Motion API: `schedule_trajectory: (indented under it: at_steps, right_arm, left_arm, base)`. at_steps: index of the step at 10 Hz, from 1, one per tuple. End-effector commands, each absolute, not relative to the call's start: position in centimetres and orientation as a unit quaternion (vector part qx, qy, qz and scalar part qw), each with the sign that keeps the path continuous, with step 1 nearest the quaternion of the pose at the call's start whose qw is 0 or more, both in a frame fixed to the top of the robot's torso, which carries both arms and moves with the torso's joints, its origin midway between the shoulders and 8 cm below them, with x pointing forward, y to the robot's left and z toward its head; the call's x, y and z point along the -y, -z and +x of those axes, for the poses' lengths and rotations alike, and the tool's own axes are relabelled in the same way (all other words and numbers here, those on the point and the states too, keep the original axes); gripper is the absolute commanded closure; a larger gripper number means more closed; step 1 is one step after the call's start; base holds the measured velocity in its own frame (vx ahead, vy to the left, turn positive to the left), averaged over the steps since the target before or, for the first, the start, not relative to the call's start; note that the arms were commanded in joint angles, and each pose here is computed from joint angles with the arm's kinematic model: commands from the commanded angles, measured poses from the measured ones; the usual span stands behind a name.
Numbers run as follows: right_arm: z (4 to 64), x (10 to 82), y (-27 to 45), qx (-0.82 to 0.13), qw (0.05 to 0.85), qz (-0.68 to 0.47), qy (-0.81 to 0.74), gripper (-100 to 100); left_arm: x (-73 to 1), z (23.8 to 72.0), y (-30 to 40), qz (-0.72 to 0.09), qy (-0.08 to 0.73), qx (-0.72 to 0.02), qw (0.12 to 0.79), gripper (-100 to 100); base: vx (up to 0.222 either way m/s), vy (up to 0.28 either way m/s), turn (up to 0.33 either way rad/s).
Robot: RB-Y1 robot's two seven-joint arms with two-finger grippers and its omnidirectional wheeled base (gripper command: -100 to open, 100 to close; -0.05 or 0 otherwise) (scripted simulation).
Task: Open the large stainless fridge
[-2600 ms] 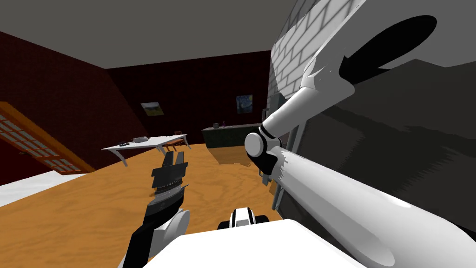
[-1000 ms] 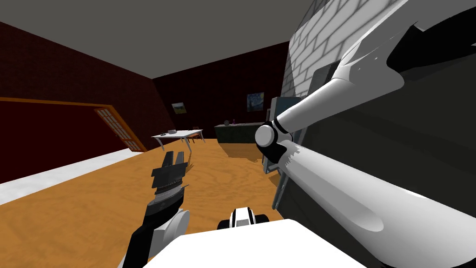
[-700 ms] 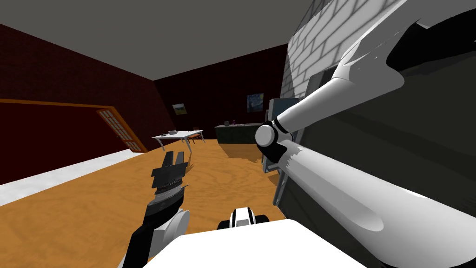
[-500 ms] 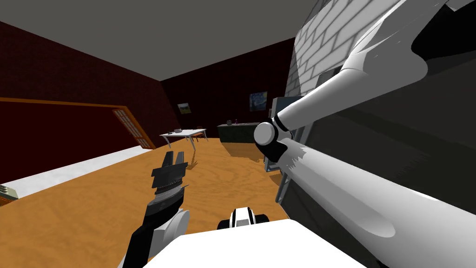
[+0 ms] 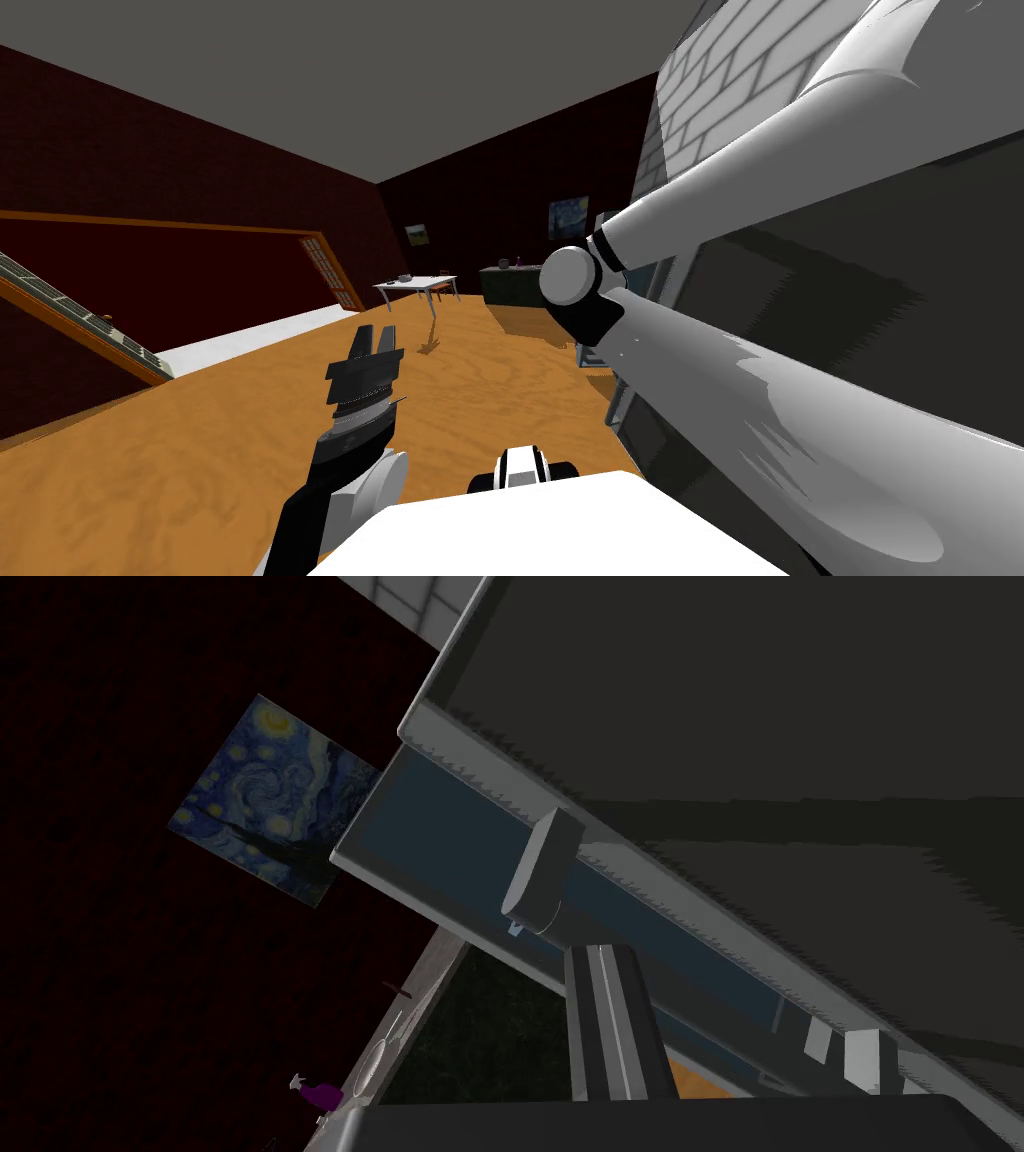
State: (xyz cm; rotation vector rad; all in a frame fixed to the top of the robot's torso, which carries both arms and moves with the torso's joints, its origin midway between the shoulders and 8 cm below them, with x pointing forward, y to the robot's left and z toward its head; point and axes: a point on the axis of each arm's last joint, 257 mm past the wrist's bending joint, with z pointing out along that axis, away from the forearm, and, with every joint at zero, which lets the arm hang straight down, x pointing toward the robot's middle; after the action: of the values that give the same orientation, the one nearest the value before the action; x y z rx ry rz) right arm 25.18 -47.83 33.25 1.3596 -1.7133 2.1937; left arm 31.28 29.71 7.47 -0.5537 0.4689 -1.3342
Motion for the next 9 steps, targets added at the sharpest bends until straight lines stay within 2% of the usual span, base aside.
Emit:
schedule_trajectory:
  at_steps: [1, 3, 5, 7, 8, 9]
  right_arm:
    - [25.2, 46.9, -32.3, 0.548, 0.010, 0.465, -0.696, 100]
    - [25.3, 46.1, -31.4, 0.541, 0.000, 0.488, -0.685, 100]
    - [24.9, 45.9, -32.0, 0.528, 0.006, 0.495, -0.690, 100]
    - [24.9, 44.8, -31.4, 0.516, -0.008, 0.517, -0.683, 100]
    - [24.9, 44.8, -31.4, 0.513, -0.005, 0.519, -0.683, 100]
    - [25.1, 43.8, -30.6, 0.506, -0.023, 0.539, -0.673, 100]
  left_arm:
    - [-29.7, 31.3, -7.5, -0.251, 0.605, -0.213, 0.725, 0]
    - [-29.7, 31.3, -7.5, -0.251, 0.605, -0.213, 0.725, 0]
    - [-29.7, 31.3, -7.5, -0.251, 0.605, -0.213, 0.725, 0]
    - [-29.7, 31.3, -7.5, -0.251, 0.605, -0.213, 0.725, 0]
    - [-29.7, 31.3, -7.5, -0.251, 0.605, -0.213, 0.725, 0]
    - [-29.7, 31.3, -7.5, -0.251, 0.605, -0.213, 0.725, 0]
  base:
    - [-0.096, 0.022, 0.258]
    - [-0.100, 0.025, 0.227]
    - [-0.062, 0.025, 0.049]
    - [-0.082, 0.031, 0.215]
    - [-0.038, 0.014, -0.026]
    - [-0.072, 0.041, 0.316]
